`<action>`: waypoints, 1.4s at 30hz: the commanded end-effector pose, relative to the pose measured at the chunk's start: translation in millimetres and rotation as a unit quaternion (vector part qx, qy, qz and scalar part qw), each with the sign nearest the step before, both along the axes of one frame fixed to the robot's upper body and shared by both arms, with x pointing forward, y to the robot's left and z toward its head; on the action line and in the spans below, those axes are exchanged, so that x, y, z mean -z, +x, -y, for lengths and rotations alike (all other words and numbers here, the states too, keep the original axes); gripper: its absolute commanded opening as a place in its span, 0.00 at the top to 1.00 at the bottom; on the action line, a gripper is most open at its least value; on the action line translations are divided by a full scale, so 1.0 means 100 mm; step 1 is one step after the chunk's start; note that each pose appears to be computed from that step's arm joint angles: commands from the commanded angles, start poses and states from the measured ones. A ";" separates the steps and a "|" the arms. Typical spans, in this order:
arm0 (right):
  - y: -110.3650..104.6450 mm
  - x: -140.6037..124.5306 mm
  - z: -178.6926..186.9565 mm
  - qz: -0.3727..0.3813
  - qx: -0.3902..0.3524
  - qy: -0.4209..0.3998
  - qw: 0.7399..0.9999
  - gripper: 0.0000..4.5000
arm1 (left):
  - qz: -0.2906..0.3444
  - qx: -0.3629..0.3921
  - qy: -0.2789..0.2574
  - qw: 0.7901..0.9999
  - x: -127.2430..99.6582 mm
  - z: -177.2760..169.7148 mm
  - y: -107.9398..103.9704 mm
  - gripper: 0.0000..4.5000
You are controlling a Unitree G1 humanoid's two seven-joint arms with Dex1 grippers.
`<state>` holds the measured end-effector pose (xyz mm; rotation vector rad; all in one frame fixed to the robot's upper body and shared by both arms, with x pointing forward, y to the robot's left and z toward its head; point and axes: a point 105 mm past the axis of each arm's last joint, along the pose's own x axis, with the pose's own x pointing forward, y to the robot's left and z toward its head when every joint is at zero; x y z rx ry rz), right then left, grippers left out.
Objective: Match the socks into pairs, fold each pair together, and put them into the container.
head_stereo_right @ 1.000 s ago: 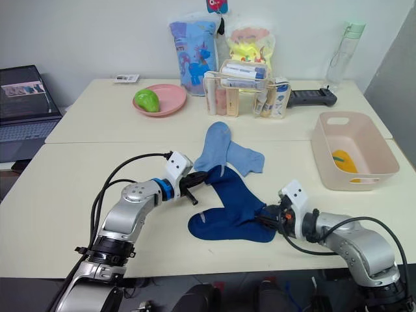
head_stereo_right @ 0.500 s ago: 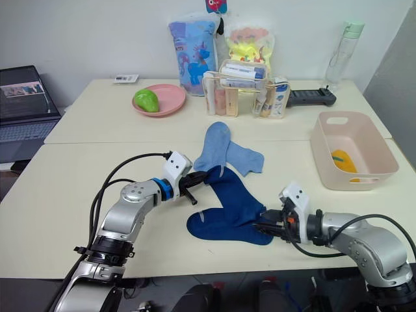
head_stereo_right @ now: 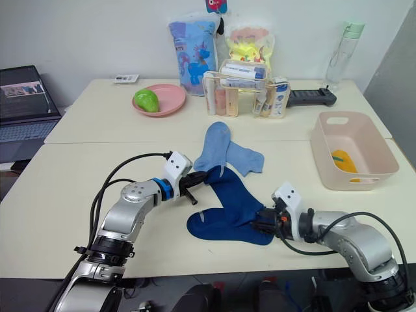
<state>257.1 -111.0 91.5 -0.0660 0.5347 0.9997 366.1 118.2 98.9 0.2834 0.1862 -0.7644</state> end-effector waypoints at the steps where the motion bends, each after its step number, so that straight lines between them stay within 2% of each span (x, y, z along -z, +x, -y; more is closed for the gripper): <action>1: 0.04 -0.10 -0.05 0.024 -0.005 0.010 1.000 0.72 | 0.025 0.010 0.002 1.000 -0.14 0.04 0.01 1.00; 4: 0.05 -0.09 -0.04 0.023 -0.002 0.008 1.000 0.95 | 0.025 0.010 0.002 1.000 -0.15 0.03 0.01 1.00; 5: 0.05 -0.09 -0.03 0.023 0.001 0.009 1.000 0.99 | 0.025 0.010 0.002 1.000 -0.15 0.03 0.00 1.00; 11: 0.07 -0.15 0.07 0.036 0.009 0.004 0.999 0.99 | 0.022 0.010 -0.017 1.000 -0.20 0.02 -0.04 1.00; 15: 0.08 -0.28 0.20 0.053 0.006 -0.002 0.999 0.99 | 0.011 0.006 -0.061 0.998 -0.35 -0.03 -0.10 1.00; 17: 0.07 -0.35 0.26 0.059 -0.004 -0.004 0.998 0.99 | -0.005 0.013 -0.091 0.996 -0.43 -0.04 -0.18 1.00; 20: 0.04 -0.47 0.32 0.065 -0.029 -0.005 0.997 0.99 | -0.043 0.046 -0.127 0.990 -0.52 -0.04 -0.41 1.00; 24: -0.05 -0.52 0.36 0.056 -0.063 0.001 0.996 0.99 | -0.089 0.052 -0.167 0.980 -0.56 -0.06 -0.65 1.00; 29: -0.15 -0.60 0.39 0.048 -0.095 0.010 0.994 0.99 | -0.147 0.045 -0.205 0.967 -0.47 -0.08 -0.98 1.00; 34: -0.16 -0.54 0.42 0.045 -0.099 0.002 0.994 0.99 | -0.165 0.027 -0.224 0.960 -0.35 -0.08 -1.15 1.00; 39: -0.12 -0.39 0.47 0.048 -0.087 -0.016 0.995 0.99 | -0.149 0.004 -0.243 0.958 -0.28 -0.07 -1.19 1.00; 42: -0.10 -0.40 0.46 0.054 -0.085 -0.012 0.995 0.99 | -0.153 0.002 -0.245 0.957 -0.24 -0.07 -1.25 1.00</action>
